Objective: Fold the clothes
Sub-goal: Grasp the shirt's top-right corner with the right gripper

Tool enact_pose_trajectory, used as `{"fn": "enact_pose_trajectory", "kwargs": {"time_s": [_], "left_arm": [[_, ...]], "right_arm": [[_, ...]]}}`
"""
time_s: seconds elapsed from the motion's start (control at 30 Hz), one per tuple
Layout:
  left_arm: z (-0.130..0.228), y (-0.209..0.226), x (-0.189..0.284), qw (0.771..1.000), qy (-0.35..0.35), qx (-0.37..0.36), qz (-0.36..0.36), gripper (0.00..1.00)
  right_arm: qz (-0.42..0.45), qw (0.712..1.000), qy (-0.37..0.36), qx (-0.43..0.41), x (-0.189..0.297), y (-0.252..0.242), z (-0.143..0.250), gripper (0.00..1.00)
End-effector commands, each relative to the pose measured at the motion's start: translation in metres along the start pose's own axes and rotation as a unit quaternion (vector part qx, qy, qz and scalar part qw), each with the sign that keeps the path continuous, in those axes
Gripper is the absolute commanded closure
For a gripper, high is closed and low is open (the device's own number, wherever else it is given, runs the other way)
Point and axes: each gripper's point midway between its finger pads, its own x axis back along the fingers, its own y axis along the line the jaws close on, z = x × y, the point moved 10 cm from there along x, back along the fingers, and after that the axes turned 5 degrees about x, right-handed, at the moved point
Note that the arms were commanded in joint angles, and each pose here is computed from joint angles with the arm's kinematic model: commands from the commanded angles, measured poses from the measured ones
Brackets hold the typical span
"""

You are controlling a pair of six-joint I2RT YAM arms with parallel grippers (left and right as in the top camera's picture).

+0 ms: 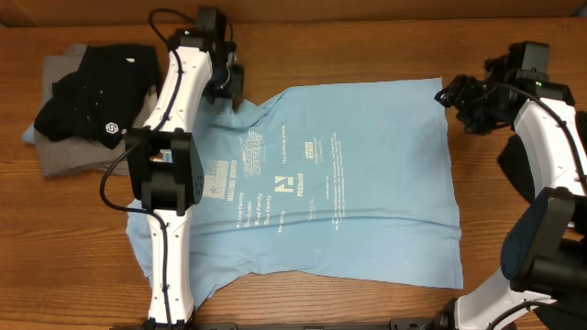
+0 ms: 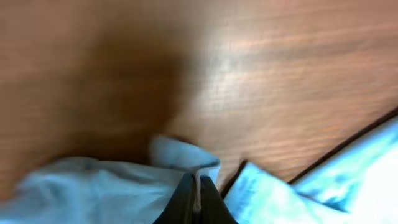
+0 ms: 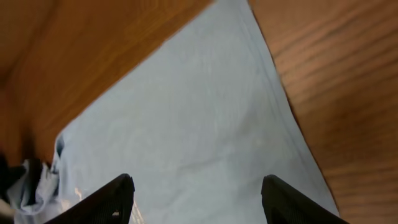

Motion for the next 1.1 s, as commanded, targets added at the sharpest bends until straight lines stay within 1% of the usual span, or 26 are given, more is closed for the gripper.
{"fn": "enact_pose_trajectory", "kwargs": {"time_s": [0.0, 0.07, 0.17, 0.2, 0.3, 0.4, 0.5, 0.63, 0.87, 1.07], "left_arm": [[-0.026, -0.002, 0.068, 0.996, -0.093, 0.002, 0.005, 0.96], [-0.031, -0.003, 0.083, 0.993, -0.115, 0.001, 0.007, 0.96], [-0.034, -0.004, 0.096, 0.992, -0.129, 0.001, 0.003, 0.96], [-0.035, -0.004, 0.099, 0.991, -0.132, 0.001, 0.0, 0.96], [-0.034, -0.003, 0.103, 0.991, -0.132, 0.004, -0.005, 0.96], [-0.032, 0.001, 0.103, 0.991, -0.13, 0.021, -0.028, 0.96], [-0.031, 0.002, 0.102, 0.991, -0.124, 0.026, -0.036, 0.96], [-0.023, 0.005, 0.101, 0.992, -0.102, 0.049, -0.053, 0.96], [-0.022, 0.004, 0.101, 0.993, -0.098, 0.049, -0.051, 0.96], [-0.02, 0.004, 0.1, 0.993, -0.09, 0.048, -0.052, 0.96]], "right_arm": [[-0.007, 0.999, -0.042, 0.023, 0.005, 0.004, -0.013, 0.31], [-0.017, 0.997, -0.068, 0.04, 0.006, 0.008, -0.021, 0.31], [-0.026, 0.993, -0.101, 0.055, 0.007, 0.012, -0.03, 0.3], [-0.03, 0.991, -0.114, 0.06, 0.008, 0.013, -0.034, 0.28], [-0.038, 0.985, -0.148, 0.083, 0.011, 0.017, -0.044, 0.27], [-0.043, 0.979, -0.175, 0.096, 0.009, 0.019, -0.052, 0.27], [-0.045, 0.977, -0.181, 0.098, -0.001, 0.016, -0.056, 0.27], [-0.044, 0.98, -0.166, 0.097, -0.034, 0.008, -0.057, 0.27], [-0.036, 0.985, -0.139, 0.092, -0.092, -0.01, -0.051, 0.27], [-0.021, 0.986, -0.138, 0.09, -0.122, -0.022, -0.048, 0.28]]}}
